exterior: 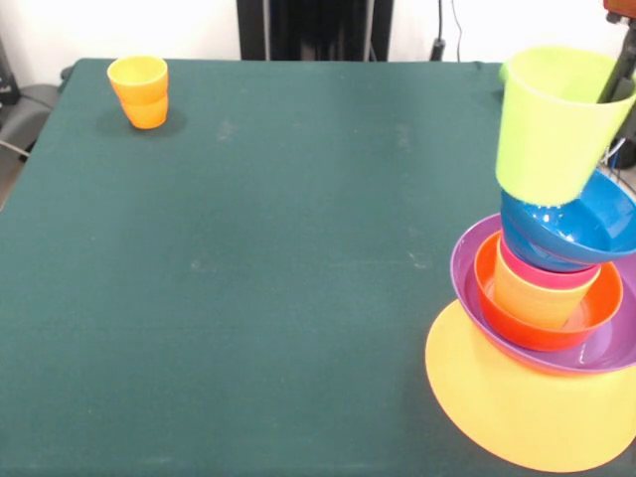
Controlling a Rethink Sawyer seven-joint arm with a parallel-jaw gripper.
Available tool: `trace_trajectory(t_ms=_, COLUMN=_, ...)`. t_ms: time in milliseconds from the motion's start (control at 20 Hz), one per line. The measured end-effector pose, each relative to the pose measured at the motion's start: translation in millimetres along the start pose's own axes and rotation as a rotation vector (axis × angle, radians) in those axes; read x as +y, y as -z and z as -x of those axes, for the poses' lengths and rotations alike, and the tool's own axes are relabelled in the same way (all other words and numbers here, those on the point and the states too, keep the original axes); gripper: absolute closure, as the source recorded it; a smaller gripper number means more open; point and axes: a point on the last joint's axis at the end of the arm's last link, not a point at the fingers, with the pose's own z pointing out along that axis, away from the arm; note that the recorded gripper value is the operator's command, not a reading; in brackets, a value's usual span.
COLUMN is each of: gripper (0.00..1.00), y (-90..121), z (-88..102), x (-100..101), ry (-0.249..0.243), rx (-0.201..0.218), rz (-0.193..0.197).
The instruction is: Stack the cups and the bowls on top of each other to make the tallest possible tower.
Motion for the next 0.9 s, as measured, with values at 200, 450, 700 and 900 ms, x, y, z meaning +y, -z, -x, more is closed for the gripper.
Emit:
trace_trajectory(t_ms=200, gripper=1.00, y=2.6, z=-5.2, x=-5.6, ry=-0.004, rx=0.002, rz=-0.002)
trace_trajectory(t_ms=450, gripper=1.00, y=6.2, z=-9.8, x=-10.7, ry=-0.008, rx=0.001, rz=-0.003)
trace_trajectory(t_ms=700, gripper=1.00, y=6.8, z=-13.1, x=-13.7, ry=-0.010, rx=0.001, rz=-0.003)
trace_trajectory(t_ms=900, gripper=1.00, y=4.2, z=-13.2, x=-14.0, ry=-0.010, rx=-0.013, rz=0.001)
